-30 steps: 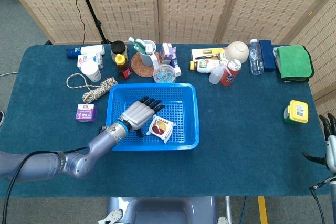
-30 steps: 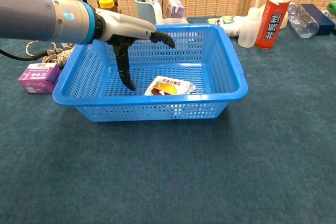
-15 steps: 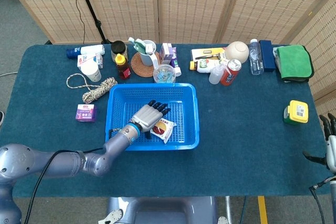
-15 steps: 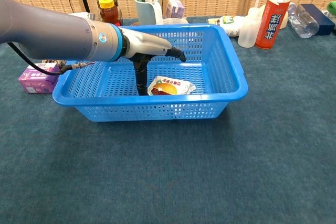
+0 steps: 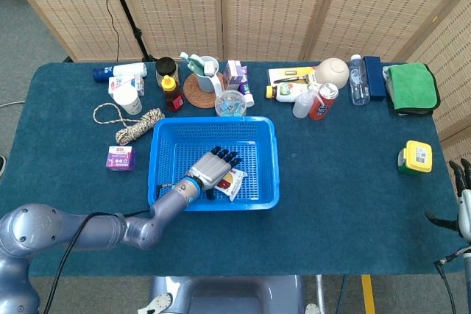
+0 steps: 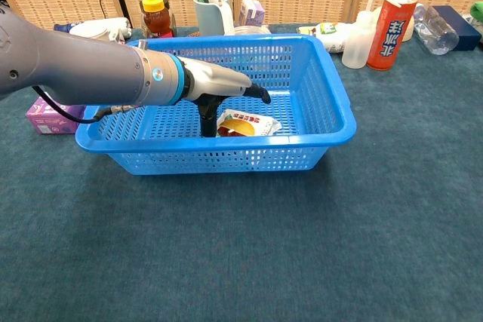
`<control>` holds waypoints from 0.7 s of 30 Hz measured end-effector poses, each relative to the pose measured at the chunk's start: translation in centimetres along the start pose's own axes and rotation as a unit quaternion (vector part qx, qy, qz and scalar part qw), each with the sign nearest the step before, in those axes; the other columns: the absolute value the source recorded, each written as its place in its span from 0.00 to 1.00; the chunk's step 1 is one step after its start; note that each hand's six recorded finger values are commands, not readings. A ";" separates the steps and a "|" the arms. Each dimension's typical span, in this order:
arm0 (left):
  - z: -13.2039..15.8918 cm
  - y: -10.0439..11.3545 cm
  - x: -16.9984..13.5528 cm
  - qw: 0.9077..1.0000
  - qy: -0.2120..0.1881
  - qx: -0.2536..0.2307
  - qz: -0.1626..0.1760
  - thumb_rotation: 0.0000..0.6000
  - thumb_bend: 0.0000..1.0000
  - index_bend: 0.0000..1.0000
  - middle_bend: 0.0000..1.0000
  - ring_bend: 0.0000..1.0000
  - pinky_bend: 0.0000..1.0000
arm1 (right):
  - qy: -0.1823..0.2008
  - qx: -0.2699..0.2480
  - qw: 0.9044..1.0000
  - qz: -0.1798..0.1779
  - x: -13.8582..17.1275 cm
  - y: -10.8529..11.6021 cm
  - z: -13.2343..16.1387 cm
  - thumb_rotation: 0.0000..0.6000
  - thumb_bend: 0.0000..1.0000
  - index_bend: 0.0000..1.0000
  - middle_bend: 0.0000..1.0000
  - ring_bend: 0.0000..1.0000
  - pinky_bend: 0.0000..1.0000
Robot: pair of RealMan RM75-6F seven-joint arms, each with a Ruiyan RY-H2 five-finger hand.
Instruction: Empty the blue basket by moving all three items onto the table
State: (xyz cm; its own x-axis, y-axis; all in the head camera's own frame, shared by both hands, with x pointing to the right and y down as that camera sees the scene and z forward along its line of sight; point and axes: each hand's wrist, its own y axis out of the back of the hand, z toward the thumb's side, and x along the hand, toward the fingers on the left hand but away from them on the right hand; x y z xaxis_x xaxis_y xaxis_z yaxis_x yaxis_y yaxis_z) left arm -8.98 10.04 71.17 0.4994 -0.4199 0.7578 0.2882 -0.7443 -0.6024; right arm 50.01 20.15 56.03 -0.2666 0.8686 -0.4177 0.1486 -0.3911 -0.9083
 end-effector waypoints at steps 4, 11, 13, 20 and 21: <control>0.3 -0.4 0.2 1.000 0.002 0.002 0.001 1.00 0.00 0.00 0.00 0.00 0.00 | -0.001 0.000 1.000 0.001 -0.1 -0.1 0.0 1.00 0.00 0.00 0.00 0.00 0.00; 0.5 -0.1 0.5 1.000 0.004 0.007 0.026 1.00 0.01 0.00 0.00 0.03 0.10 | -0.001 0.000 1.000 0.002 -0.1 -0.1 -0.1 1.00 0.00 0.00 0.00 0.00 0.00; 0.5 -0.1 0.6 0.999 0.006 0.007 0.036 1.00 0.02 0.01 0.01 0.07 0.14 | -0.001 0.000 1.000 0.001 -0.1 -0.1 -0.1 1.00 0.00 0.00 0.00 0.00 0.00; 0.6 -0.4 0.8 1.000 0.009 0.010 0.027 1.00 0.05 0.20 0.15 0.22 0.30 | -0.001 0.000 1.000 0.001 0.0 0.0 -0.1 1.00 0.00 0.00 0.00 0.00 0.00; 0.6 -0.5 0.8 1.000 0.009 0.010 0.026 1.00 0.06 0.25 0.20 0.26 0.34 | -0.001 0.000 1.000 0.001 0.0 0.0 -0.1 1.00 0.00 0.00 0.00 0.00 0.00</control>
State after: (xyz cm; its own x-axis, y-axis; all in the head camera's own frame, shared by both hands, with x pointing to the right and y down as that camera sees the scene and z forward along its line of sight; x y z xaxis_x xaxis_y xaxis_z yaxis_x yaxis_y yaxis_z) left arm -8.26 10.35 71.89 0.4995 -0.4672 0.7295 0.2782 -0.7110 -0.6458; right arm 50.09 20.15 56.08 -0.2675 0.8673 -0.4199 0.1485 -0.3934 -0.9073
